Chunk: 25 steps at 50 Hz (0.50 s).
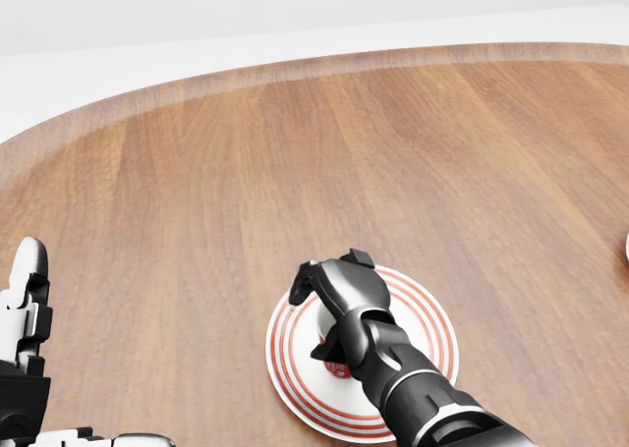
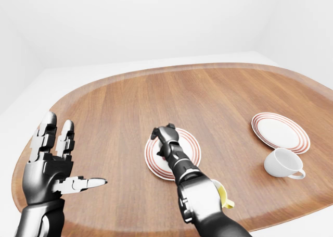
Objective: Put the red mug on the left plate.
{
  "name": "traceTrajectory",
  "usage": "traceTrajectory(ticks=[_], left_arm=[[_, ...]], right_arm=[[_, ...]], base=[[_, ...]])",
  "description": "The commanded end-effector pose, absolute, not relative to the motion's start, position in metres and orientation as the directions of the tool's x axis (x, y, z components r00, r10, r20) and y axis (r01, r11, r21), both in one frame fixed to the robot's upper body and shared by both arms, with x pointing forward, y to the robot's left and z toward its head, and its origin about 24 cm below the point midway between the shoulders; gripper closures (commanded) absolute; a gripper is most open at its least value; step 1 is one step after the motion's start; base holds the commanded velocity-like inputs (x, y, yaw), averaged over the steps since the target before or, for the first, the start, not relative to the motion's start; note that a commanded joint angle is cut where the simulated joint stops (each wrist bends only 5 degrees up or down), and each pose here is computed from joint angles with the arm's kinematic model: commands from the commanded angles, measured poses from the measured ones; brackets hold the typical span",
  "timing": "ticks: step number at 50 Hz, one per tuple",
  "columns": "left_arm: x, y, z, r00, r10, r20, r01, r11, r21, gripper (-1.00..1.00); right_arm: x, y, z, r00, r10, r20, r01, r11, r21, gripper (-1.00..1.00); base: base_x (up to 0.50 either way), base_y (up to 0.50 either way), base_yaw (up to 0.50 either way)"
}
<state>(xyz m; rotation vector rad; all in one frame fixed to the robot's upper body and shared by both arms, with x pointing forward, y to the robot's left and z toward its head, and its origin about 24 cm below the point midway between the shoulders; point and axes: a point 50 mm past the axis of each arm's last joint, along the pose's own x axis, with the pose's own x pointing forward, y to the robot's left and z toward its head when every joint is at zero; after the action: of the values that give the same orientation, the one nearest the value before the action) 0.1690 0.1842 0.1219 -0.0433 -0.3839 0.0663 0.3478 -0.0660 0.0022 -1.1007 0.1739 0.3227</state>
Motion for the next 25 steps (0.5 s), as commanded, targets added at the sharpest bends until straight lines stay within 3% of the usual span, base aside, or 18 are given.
traceTrajectory(ticks=[1,25], left_arm=[[0.1689,0.1841,0.1222,0.925,0.072,0.374,-0.056,0.997,-0.054,-1.0],[0.1681,0.1842,0.1236,0.922,0.073,0.379,-0.057,0.997,-0.053,-1.0]], right_arm=[[0.348,-0.0653,0.0024,0.936,0.171,-0.307,-0.351,0.433,-0.83,-1.0],[0.3499,-0.0652,0.0042,0.926,0.184,-0.329,-0.376,0.435,-0.818,-1.0]], base=[[0.0,0.0,0.0],[0.0,0.0,0.0]])
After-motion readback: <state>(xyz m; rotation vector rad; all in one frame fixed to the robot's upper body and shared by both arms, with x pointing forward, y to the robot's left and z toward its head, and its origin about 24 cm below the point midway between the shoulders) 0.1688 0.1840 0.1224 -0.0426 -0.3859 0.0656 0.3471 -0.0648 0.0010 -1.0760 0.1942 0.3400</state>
